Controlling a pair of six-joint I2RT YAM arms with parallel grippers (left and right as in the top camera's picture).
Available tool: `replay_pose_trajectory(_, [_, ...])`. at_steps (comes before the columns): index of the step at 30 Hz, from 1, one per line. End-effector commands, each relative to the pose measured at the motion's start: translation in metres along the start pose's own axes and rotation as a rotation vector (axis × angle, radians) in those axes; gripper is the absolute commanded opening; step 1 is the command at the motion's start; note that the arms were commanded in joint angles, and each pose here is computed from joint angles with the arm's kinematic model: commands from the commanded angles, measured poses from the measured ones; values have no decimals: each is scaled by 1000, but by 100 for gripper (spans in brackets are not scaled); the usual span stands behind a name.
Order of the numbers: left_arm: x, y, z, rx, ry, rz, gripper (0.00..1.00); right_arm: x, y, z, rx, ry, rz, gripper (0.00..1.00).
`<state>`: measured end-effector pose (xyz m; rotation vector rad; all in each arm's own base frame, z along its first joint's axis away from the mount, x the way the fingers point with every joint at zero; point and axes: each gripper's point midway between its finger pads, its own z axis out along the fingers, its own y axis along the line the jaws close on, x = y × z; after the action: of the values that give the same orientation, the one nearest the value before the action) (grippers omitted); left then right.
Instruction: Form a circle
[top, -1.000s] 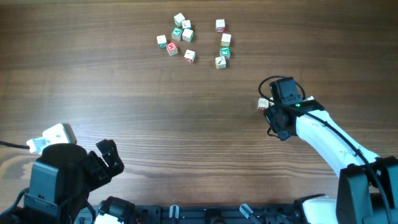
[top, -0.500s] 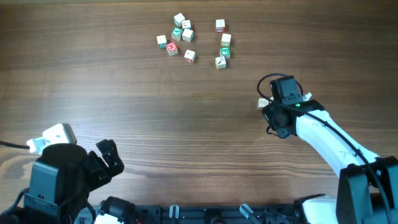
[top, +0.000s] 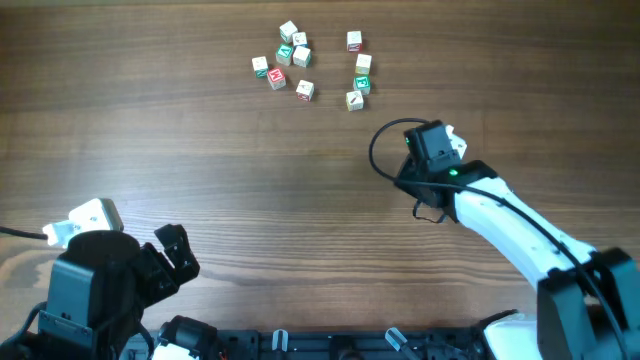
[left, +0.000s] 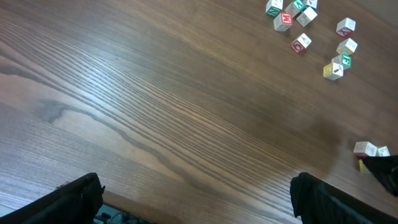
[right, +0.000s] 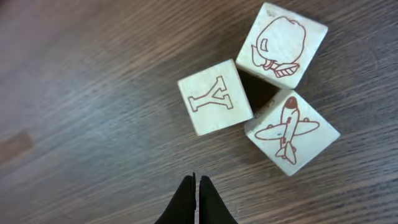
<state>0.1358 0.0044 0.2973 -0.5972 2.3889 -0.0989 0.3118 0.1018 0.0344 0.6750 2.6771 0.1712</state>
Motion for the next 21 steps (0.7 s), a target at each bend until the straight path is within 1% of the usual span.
replay_pose_trajectory(1, [0,-1,0,1,3,-16,100,-9,2,-1,13,-37,-35,5])
replay_pose_trajectory(7, [0,-1,0,1,3,-16,100,-13,-3,-2,38,-64,26,5])
replay_pose_trajectory(9, [0,-1,0,1,3,-16,100,-20,-2,-3,39,-95,30,5])
replay_pose_trajectory(11, [0,-1,0,1,3,-16,100,-27,-6,-4,61,-139,78,5])
replay_pose_trajectory(16, [0,-1,0,1,3,-16,100,-37,-16,-5,103,-189,126,4])
replay_pose_trajectory(21, [0,-1,0,1,3,-16,100,-39,-25,-1,138,-194,145,5])
